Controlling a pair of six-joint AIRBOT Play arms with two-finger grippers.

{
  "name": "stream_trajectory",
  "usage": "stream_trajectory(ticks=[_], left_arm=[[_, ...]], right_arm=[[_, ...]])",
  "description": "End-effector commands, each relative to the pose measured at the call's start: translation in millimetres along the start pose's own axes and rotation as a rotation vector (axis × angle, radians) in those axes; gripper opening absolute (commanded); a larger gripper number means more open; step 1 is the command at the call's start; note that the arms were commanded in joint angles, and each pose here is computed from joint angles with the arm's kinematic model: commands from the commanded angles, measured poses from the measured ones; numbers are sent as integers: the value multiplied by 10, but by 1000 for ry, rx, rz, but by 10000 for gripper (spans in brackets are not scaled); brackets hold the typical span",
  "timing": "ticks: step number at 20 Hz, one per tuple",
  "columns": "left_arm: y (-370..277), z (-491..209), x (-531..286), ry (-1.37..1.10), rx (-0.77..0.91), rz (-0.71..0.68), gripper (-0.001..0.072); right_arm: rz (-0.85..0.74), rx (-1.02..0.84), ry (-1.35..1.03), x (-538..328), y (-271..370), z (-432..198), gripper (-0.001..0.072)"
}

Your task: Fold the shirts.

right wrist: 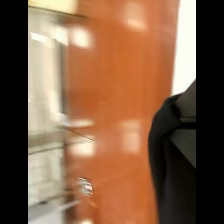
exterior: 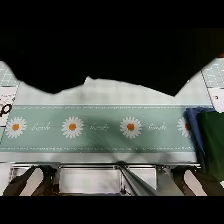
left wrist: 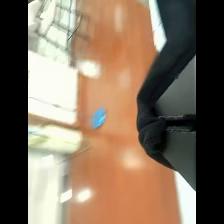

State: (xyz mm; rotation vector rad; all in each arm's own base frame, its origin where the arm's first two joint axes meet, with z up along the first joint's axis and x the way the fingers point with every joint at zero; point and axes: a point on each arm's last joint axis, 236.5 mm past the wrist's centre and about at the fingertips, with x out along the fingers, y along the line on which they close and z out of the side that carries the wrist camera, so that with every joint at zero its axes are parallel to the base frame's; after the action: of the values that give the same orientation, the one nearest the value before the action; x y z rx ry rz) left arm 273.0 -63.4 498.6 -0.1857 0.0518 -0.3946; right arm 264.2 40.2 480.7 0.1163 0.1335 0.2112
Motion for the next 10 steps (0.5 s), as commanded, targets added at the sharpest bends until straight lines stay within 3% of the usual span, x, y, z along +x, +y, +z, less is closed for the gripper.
stream_trajectory(ticks=[1,4,10], left_arm=[[-455,269,-679,-124,176,128,17],[-565,220,-1267,-150,250,201,17],[57,-331,-1678,48,157,389,17]], right_arm=[[-46,-83,-78,-650,260,93,29],[-86,-110,-26,-912,306,-107,29],[-109,-78,91,-995,272,-493,29]])
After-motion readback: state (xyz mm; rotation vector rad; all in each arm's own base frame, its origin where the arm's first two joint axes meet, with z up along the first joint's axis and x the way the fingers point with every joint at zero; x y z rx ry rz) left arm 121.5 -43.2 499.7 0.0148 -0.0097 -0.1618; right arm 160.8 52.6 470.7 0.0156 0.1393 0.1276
